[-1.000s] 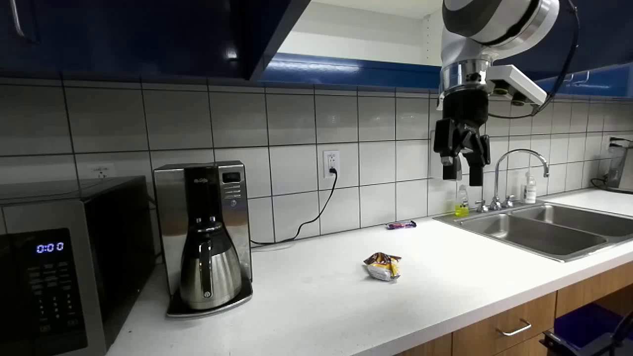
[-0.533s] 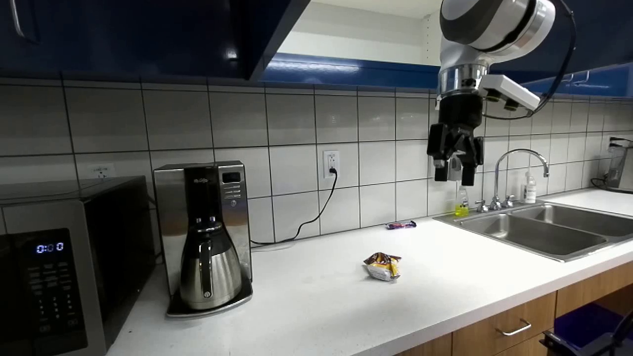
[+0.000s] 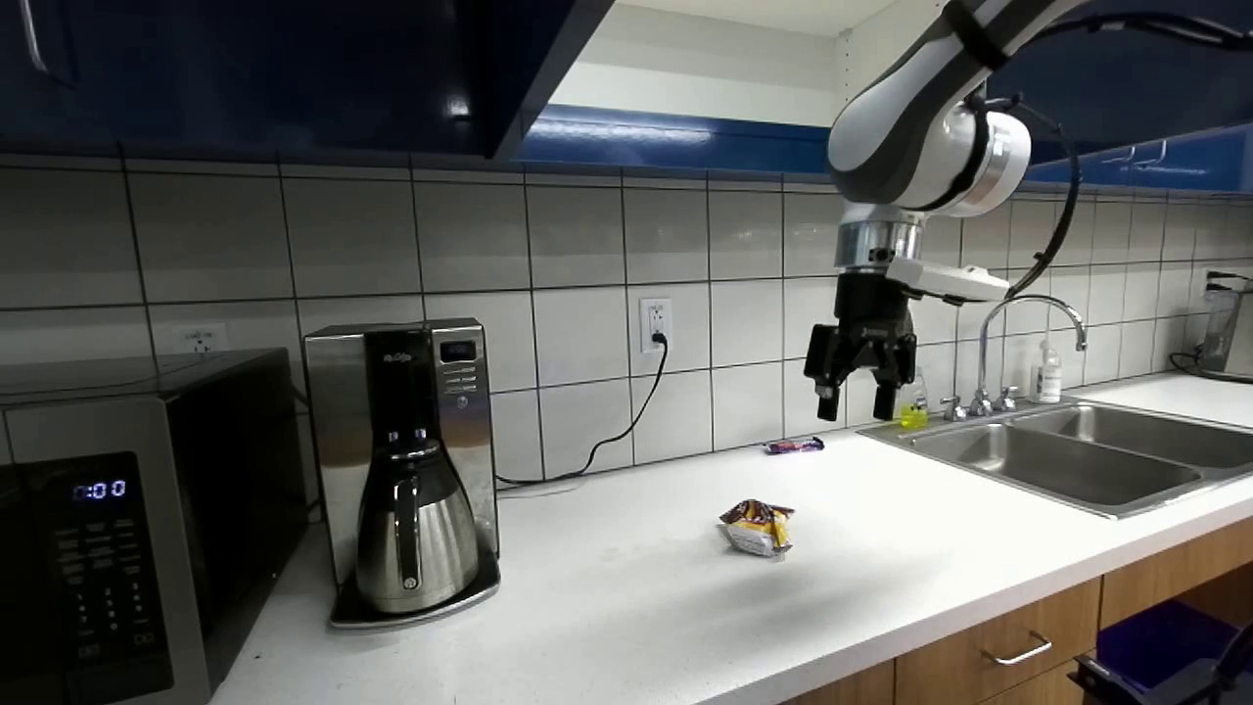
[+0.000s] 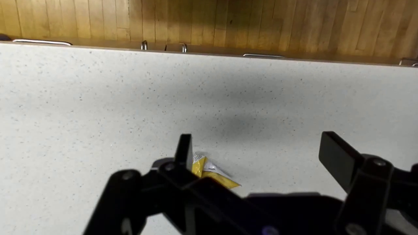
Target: Put the snack packet inside the open cupboard
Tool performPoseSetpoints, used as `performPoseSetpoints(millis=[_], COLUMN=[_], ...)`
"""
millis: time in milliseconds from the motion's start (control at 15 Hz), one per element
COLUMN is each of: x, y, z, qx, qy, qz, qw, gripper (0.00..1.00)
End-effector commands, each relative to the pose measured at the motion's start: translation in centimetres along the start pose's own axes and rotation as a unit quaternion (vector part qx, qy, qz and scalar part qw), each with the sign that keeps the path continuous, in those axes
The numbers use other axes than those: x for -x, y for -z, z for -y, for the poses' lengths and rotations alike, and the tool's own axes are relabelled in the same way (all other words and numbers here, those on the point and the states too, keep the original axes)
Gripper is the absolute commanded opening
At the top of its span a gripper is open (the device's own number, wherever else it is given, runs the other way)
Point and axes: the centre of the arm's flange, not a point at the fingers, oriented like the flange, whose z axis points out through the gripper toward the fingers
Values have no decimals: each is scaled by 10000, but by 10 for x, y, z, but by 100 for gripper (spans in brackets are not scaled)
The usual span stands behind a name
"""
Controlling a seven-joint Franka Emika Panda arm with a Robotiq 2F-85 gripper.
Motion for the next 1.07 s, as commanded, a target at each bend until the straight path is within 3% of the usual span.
performPoseSetpoints(millis=[0,1000], x=[-35,-138], y=[-38,-124], z=[-12,-46], qx=[221,152], qy=[-277,-978], qz=[9,251], qw=[9994,9948], gripper=[100,100])
